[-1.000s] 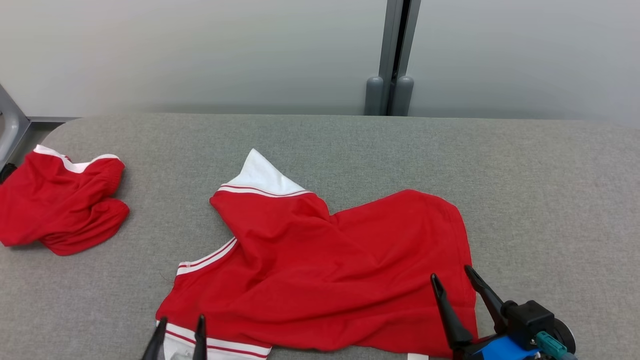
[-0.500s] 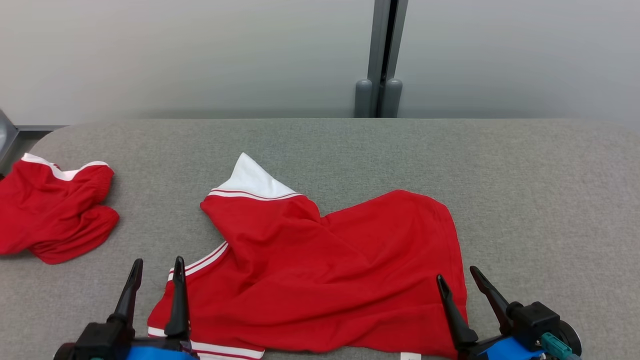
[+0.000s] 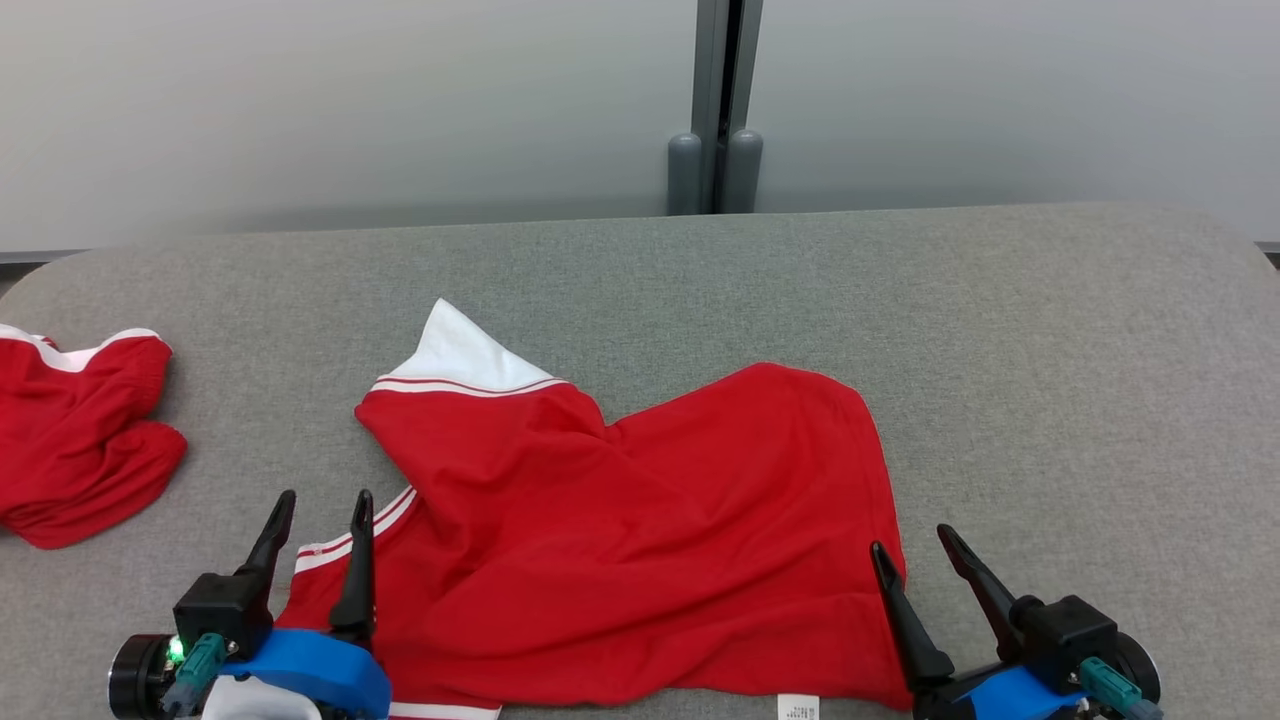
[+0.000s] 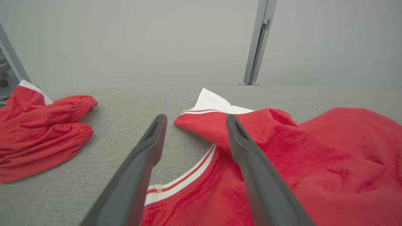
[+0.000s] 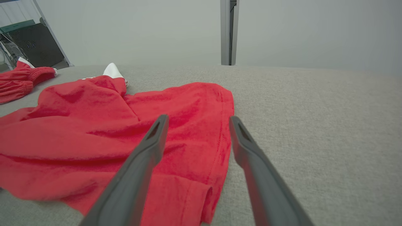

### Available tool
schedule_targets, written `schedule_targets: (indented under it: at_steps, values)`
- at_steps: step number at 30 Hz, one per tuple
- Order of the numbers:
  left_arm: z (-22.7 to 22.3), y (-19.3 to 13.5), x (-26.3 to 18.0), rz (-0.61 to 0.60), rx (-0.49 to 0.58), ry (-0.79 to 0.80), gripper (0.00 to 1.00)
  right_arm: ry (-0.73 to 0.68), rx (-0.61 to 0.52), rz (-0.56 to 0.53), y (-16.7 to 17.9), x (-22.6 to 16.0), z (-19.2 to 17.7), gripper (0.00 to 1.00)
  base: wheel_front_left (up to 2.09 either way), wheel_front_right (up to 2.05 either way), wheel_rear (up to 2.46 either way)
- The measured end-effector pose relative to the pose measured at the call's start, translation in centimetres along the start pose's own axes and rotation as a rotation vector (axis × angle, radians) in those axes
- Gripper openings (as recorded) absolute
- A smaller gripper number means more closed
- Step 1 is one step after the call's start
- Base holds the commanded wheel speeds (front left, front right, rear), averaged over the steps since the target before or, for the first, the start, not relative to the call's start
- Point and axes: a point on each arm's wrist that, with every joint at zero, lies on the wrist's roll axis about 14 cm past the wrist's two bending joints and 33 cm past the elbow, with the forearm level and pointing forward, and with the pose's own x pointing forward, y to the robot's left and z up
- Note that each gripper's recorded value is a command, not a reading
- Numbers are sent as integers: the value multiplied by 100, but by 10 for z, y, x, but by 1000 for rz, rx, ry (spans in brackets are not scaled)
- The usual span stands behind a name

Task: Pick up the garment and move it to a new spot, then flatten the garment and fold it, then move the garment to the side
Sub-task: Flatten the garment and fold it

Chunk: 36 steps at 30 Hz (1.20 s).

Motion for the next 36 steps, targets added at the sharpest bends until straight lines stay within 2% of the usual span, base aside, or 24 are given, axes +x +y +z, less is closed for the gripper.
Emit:
schedule_targets:
  at_steps: [5,13,22,23,24,25,31,36]
  values:
    - [-42,17,-3,40,17,149,100,5,2,-9,-2,0,-2,100,0,0,0]
    - [-81,25,-1,61,14,303,100,12,3,-14,-5,5,-4,100,0,0,0]
    - [-105,30,4,72,23,446,100,15,3,-24,-8,6,-5,100,0,0,0]
    - [-106,30,5,71,21,453,69,15,4,-25,-8,6,-5,100,0,0,0]
    - [-107,29,5,67,23,464,7,15,4,-27,-9,6,-5,100,0,0,0]
    - [-108,28,6,63,27,472,0,15,4,-28,-9,6,-5,100,0,0,0]
    - [-107,25,10,41,51,484,0,12,5,-31,-10,6,-4,100,0,0,0]
    - [-84,18,34,17,55,398,0,7,4,-36,-12,7,-2,100,0,0,0]
